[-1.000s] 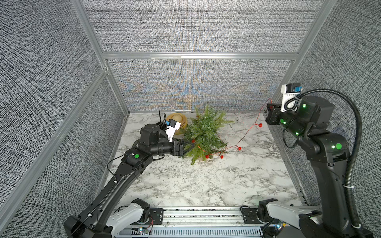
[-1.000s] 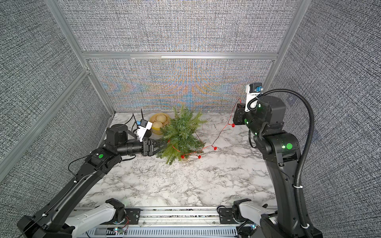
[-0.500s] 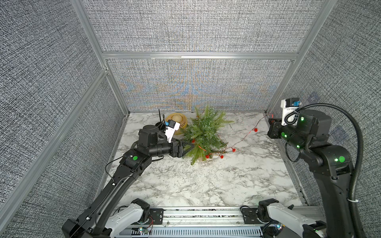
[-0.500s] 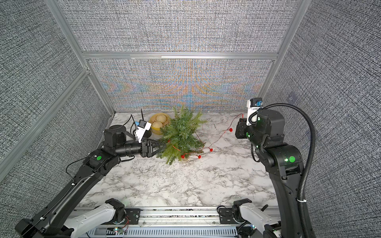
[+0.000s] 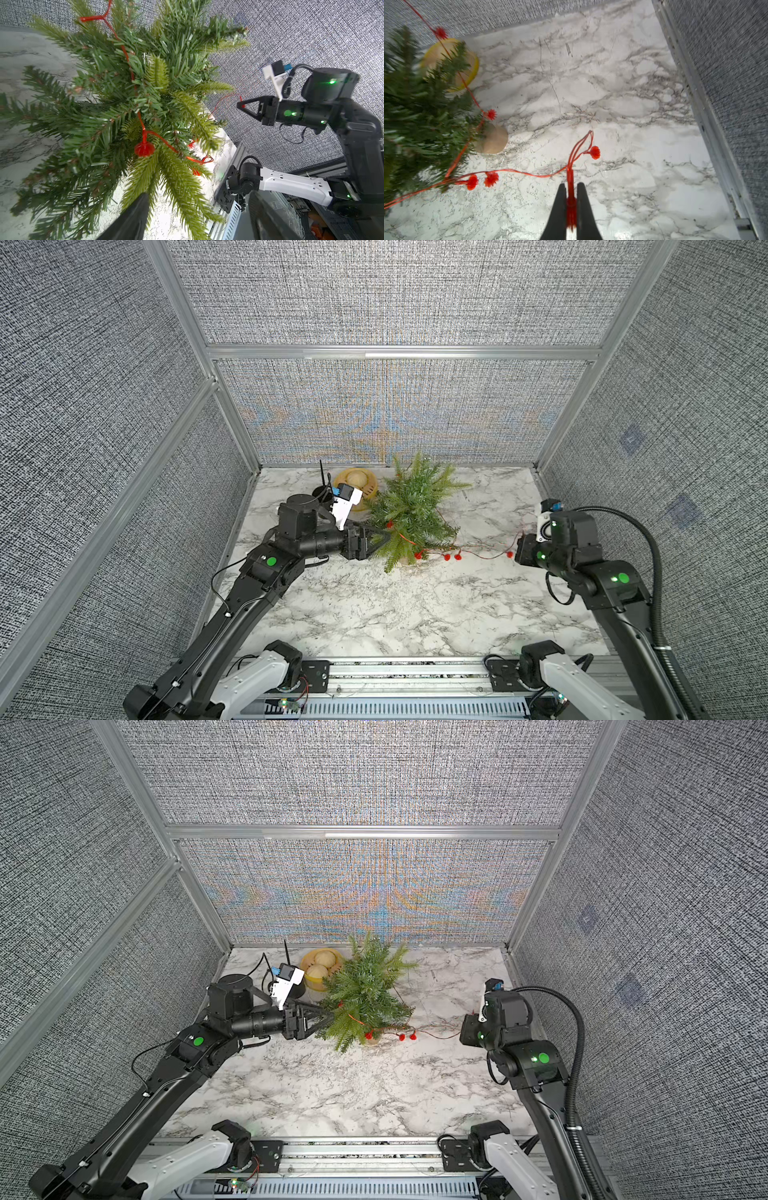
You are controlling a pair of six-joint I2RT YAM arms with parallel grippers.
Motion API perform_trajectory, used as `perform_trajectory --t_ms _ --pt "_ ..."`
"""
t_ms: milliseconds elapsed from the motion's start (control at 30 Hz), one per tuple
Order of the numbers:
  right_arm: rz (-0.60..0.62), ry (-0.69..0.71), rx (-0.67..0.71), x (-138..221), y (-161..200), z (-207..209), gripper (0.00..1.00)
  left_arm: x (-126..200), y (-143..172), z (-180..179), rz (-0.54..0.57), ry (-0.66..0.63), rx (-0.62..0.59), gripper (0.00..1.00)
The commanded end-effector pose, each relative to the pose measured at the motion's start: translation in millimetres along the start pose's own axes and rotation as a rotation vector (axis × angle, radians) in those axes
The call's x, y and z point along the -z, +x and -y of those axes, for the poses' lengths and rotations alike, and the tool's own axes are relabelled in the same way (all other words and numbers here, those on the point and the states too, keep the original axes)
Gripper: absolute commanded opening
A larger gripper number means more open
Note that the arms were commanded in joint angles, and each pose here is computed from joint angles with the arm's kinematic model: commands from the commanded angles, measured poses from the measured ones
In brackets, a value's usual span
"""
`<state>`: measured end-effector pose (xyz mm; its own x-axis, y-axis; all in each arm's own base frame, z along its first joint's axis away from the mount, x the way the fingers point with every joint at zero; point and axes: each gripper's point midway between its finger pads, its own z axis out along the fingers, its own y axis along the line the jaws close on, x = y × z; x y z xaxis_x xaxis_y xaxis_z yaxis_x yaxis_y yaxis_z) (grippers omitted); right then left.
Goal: Remove string lights from the small christmas tree
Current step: Remove the light string from the Christmas tree, then place the light string at the center of the board.
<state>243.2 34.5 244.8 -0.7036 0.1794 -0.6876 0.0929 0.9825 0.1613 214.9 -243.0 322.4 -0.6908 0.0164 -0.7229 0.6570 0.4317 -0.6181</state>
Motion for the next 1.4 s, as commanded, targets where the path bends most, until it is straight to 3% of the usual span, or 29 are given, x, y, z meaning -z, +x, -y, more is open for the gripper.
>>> perform_trajectory --t_ms 0,467,900,933,1100,1233,1367 --pt "-0.020 -0.021 -0.065 -25 11 -4 0.00 2 -4 5 0.016 0.016 -0.030 0.76" --pt "-0.208 -0.019 -0.047 -111 63 -23 0.00 2 -10 2 0.036 -0.008 -0.025 0.76" --pt "-0.265 0.024 -0.072 -159 90 -18 0.00 -2 -16 0 0.032 -0.012 -0.014 0.76" --pt "-0.262 0.022 -0.083 -160 92 -17 0.03 -2 -17 0 0.032 -0.015 -0.016 0.76" --pt "-0.224 0.013 -0.107 -151 90 -16 0.38 -3 -21 0 0.030 -0.021 -0.021 0.76" --pt "-0.180 -0.020 -0.085 -133 83 -17 0.49 -6 -24 0 0.024 -0.019 -0.022 0.76" --pt "-0.113 -0.199 -0.029 -107 73 -42 0.52 -8 -25 -3 0.019 -0.027 -0.019 0.76"
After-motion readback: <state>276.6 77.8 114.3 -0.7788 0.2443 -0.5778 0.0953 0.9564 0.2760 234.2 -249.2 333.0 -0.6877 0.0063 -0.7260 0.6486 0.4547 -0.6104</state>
